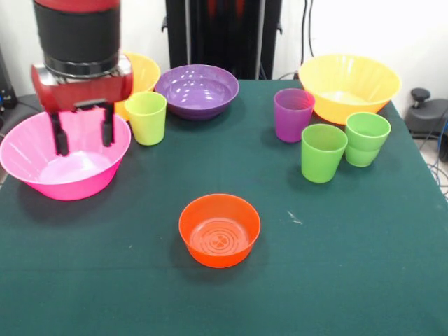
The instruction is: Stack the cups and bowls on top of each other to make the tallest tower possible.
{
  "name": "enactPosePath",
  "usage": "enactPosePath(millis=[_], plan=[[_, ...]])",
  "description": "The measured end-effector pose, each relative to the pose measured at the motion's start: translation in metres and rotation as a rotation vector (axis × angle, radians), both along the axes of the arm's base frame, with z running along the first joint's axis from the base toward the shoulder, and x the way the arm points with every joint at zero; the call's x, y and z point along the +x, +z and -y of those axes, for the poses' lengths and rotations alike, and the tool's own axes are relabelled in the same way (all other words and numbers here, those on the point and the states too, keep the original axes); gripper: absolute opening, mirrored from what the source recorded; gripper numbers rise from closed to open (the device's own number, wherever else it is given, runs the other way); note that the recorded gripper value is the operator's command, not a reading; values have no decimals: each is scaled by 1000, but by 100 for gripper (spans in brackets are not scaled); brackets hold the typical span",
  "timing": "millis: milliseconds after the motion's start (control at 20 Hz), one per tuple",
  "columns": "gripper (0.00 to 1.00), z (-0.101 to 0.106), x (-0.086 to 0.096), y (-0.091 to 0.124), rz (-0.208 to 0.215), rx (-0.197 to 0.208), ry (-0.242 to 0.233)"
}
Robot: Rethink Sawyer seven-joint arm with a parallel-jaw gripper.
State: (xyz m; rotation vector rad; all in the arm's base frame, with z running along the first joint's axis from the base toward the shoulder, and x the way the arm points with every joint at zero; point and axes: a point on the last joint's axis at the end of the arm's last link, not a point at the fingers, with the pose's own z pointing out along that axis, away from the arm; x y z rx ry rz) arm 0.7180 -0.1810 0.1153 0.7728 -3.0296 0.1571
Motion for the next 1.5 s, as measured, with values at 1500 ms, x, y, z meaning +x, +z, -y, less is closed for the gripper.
enactPosePath(millis=[1500], plan=[[100, -12, -61, -87, 20, 137, 7]])
